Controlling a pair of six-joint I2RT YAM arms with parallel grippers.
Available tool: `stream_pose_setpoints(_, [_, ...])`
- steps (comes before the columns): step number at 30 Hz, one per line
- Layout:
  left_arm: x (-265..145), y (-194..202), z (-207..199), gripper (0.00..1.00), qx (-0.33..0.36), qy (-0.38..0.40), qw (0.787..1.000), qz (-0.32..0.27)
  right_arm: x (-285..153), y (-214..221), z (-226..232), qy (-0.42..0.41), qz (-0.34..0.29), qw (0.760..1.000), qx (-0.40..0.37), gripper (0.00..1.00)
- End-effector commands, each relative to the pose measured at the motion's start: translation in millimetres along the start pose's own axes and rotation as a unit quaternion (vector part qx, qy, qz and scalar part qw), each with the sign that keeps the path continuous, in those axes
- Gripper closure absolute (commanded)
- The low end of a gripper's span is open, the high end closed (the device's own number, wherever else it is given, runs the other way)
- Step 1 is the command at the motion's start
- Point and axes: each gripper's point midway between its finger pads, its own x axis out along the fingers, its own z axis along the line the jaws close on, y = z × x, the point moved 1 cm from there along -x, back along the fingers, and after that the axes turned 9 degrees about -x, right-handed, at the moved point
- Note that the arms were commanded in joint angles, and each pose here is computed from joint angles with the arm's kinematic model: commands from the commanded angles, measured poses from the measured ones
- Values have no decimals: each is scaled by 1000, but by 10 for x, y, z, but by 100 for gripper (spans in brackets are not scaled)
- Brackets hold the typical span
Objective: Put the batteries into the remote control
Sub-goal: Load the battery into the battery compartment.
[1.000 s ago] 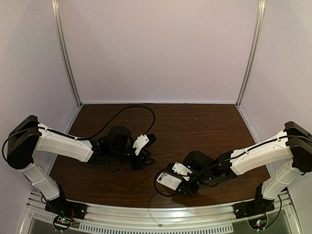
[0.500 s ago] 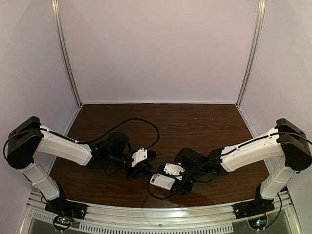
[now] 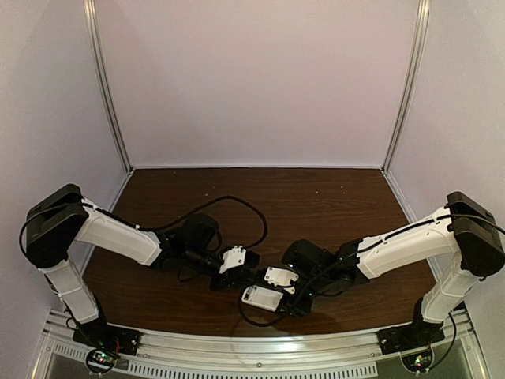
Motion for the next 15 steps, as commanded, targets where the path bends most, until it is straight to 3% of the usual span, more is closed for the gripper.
stream_pose_setpoints(1, [80,-66,25,79,21,15,1000,-10,23,66,68,-13,19,1000,-7,100])
stream_pose_setpoints(15, [212,48,66,81,8,26,1000,6,35,69,90,-18,19,1000,-8,100])
